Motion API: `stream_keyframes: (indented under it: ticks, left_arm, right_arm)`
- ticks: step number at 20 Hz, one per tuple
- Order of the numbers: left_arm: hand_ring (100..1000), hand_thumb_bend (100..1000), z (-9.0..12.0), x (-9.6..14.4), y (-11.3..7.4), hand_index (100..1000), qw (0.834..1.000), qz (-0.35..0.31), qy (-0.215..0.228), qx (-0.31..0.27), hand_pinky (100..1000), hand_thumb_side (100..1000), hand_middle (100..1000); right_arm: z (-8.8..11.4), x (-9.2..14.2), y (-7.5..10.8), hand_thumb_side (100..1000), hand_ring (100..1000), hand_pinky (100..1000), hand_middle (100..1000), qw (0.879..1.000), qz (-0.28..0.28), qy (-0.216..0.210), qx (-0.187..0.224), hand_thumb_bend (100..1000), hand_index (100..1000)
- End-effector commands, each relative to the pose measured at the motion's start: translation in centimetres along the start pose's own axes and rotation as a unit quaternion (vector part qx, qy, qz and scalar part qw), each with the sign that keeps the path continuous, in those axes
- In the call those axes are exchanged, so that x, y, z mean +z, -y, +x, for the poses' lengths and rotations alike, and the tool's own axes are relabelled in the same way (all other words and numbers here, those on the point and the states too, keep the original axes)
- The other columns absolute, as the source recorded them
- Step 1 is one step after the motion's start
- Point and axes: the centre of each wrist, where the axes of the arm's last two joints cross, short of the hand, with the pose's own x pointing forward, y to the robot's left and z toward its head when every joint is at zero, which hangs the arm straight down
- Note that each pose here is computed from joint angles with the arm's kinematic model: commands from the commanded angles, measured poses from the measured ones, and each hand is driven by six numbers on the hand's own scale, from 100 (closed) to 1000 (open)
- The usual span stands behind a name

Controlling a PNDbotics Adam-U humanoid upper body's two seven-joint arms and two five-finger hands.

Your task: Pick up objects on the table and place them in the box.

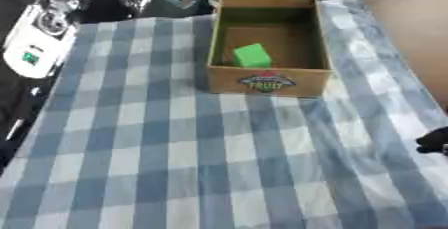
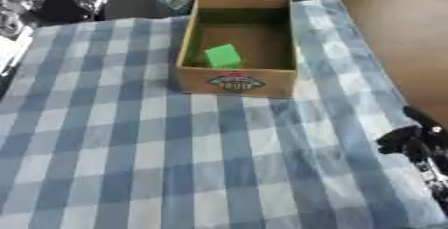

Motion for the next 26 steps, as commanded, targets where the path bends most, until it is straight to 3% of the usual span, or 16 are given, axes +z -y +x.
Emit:
stream_keyframes:
  ticks: [1, 7, 16, 20, 26]
  left_arm:
    - [707, 100, 3.1, 1.1, -1.9, 878, 0.998, 0.032, 0.035, 0.034, 826, 571, 678]
    - [692, 100, 3.9, 5.8, 1.4, 867, 0.987, 0.055, 0.022, 0.150, 820, 585, 657]
    - [694, 100, 2.6, 11.7, 7.2, 865, 0.972, 0.093, -0.063, 0.207, 827, 637, 654]
    - [689, 100, 2.2, 13.0, 9.0, 864, 0.964, 0.101, -0.089, 0.228, 826, 654, 649]
    - [683, 100, 1.9, 13.6, 9.9, 863, 0.960, 0.102, -0.108, 0.239, 823, 670, 642]
  right_arm:
    - [0.7, -0.2, 0.6, 596, 692, 660, 627, 1.000, -0.006, 0.010, 0.010, 100, 969]
    - [1.0, -0.4, 1.0, 591, 692, 661, 627, 1.000, -0.015, 0.017, 0.016, 100, 970]
    - [1.3, -0.8, 1.2, 591, 693, 661, 627, 0.999, -0.021, 0.026, 0.019, 100, 970]
    - [1.4, -0.9, 1.2, 588, 693, 661, 626, 0.999, -0.021, 0.027, 0.019, 100, 970]
    - [1.3, -0.9, 1.2, 591, 693, 661, 626, 0.999, -0.021, 0.027, 0.017, 100, 969]
